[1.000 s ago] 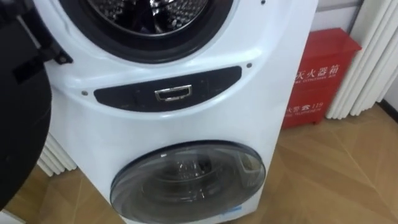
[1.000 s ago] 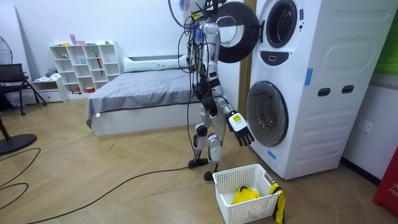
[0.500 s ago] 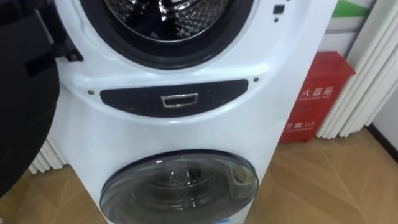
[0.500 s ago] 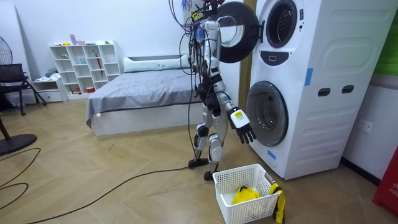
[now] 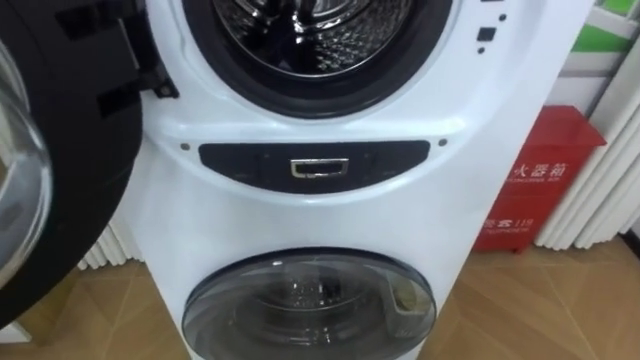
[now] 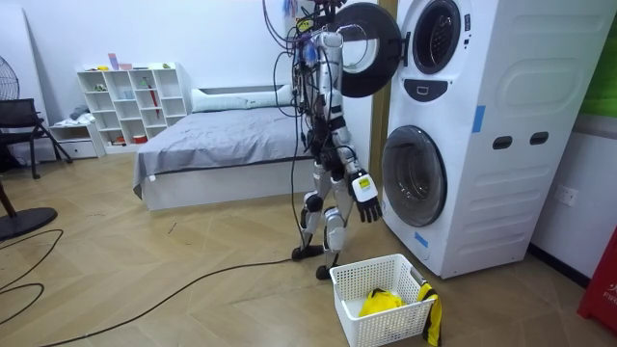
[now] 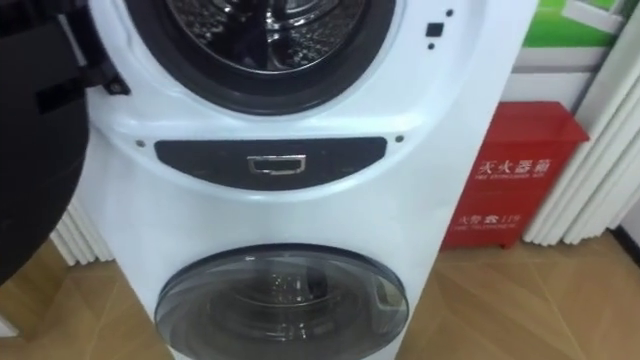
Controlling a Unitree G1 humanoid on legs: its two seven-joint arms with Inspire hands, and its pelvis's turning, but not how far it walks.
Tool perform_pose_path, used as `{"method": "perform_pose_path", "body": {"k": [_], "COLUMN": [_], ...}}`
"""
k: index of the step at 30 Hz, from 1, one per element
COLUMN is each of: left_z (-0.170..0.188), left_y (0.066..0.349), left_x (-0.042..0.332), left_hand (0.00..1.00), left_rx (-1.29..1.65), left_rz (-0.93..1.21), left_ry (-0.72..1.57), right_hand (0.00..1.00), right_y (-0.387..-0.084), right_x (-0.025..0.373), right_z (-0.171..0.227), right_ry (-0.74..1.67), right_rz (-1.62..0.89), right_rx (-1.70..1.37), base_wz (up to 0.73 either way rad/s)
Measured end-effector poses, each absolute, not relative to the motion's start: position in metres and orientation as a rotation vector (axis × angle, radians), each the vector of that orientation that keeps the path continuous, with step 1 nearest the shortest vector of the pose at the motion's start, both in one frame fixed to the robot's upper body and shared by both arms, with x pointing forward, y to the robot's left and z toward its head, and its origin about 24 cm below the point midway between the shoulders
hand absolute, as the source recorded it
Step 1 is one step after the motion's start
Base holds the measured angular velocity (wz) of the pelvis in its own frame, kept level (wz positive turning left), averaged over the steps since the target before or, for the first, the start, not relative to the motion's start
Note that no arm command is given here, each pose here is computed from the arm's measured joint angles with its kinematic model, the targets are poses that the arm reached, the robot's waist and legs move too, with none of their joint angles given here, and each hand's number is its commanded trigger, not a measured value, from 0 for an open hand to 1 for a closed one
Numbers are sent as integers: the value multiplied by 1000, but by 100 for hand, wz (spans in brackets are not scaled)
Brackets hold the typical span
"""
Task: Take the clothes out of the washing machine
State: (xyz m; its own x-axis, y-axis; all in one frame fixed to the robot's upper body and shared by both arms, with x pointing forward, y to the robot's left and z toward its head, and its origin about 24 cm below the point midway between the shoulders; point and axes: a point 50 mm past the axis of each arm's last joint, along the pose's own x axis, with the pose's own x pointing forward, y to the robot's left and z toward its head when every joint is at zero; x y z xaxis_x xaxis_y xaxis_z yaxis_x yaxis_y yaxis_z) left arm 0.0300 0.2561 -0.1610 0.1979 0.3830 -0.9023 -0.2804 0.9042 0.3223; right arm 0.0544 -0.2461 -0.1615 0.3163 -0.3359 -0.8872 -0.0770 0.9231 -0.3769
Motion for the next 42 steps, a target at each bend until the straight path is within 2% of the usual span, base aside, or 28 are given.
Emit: {"method": "perform_pose_path", "body": {"k": [11,24,31,38,42], "left_z": [-161,-160,-160,-162,-155], "left_y": [258,256,256,234,227], "left_x": [23,33,33,59,108], "left_hand": [0,0,0,0,0], "left_rx": [192,221,193,89,91], "left_rz": [470,448,458,354,269], "left_ry": [1321,1286,1279,1214,1104], "right_hand": [0,0,0,0,0], "right_y": [-237,-238,-236,-248,-251], "right_x": [76,66,66,69,73], "right_z": [-161,-162,-163,-159,-158], "right_ry": [1201,1216,1225,1210,1198], "right_rz": [-140,-138,-106,-145,-195], "right_rx": [-316,-266,-240,-245,-203], "base_wz": [13,3,-30,-12,46]}}
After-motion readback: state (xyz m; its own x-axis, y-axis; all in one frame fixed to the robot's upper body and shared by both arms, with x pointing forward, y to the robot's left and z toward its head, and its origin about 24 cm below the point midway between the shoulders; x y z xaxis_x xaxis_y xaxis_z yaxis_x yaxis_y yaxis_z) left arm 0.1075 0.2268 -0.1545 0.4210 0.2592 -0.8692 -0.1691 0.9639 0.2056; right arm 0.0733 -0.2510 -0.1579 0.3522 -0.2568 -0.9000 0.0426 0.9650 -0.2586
